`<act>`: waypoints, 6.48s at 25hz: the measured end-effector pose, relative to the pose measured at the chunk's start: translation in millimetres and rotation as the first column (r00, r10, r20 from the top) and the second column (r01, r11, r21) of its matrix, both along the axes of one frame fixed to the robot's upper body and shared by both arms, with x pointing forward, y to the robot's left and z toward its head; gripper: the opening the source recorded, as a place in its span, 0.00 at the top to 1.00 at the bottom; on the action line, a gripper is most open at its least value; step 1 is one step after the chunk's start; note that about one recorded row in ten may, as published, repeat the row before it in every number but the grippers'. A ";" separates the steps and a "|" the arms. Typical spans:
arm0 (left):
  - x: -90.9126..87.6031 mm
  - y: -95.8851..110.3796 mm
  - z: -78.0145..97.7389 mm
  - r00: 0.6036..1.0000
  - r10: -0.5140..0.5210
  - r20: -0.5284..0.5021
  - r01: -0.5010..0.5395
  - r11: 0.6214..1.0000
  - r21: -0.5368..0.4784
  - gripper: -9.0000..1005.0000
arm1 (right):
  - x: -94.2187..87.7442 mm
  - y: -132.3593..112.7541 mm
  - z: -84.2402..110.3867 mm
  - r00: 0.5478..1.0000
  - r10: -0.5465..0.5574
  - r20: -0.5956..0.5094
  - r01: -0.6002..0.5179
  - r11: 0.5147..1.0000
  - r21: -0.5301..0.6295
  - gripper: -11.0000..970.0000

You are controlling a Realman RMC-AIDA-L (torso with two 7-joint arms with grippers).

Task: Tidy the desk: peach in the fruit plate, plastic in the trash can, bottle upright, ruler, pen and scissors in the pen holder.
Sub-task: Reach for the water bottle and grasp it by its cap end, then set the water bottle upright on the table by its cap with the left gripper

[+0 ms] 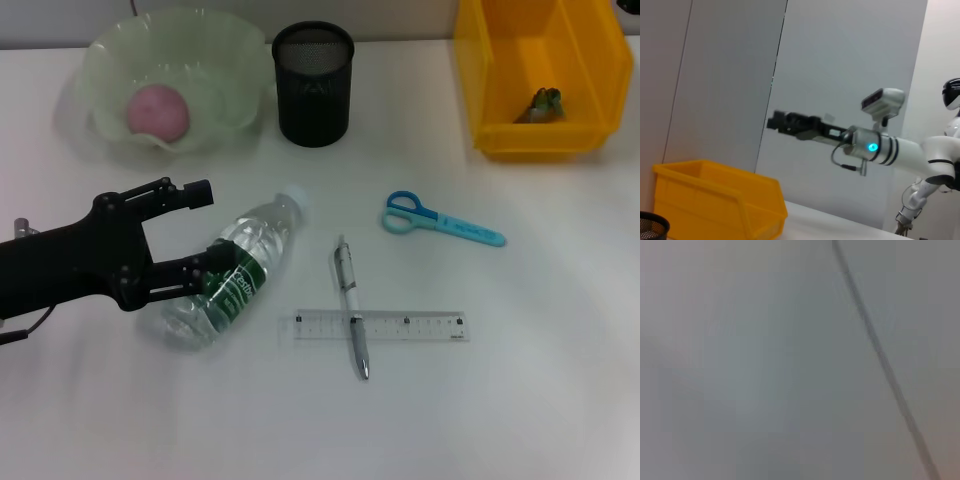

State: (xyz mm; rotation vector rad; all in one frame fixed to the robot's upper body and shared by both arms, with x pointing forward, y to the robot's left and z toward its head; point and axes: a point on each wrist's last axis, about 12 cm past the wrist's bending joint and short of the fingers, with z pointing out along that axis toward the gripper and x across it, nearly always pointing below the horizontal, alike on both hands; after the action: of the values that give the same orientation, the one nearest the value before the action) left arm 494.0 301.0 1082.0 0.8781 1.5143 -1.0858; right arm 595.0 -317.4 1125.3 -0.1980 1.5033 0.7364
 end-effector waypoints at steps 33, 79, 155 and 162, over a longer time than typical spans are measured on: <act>100.4 -61.8 43.9 0.940 0.161 -0.300 -0.032 0.919 0.393 0.19 | -72.2 35.9 -77.5 0.860 0.454 -0.234 -0.510 0.738 -0.443 0.15; 136.3 -145.4 25.7 0.875 0.351 -0.334 0.020 0.663 0.748 0.29 | -70.6 31.8 -73.9 0.866 0.452 -0.214 -0.498 0.737 -0.456 0.15; 46.2 41.8 9.5 0.821 0.566 0.077 -0.571 0.817 0.080 0.56 | -72.4 51.8 -74.4 0.828 0.519 -0.213 -0.560 0.742 -0.370 0.17; 49.7 41.5 4.5 0.808 0.583 0.083 -0.589 0.802 0.100 0.56 | -73.1 51.2 -74.8 0.829 0.517 -0.214 -0.558 0.743 -0.369 0.17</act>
State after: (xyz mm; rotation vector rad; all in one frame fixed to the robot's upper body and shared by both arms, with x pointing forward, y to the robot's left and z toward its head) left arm 543.7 342.5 1086.4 0.4461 1.6684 -0.5125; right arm 521.9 -266.2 1050.5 -0.9771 1.7051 0.8759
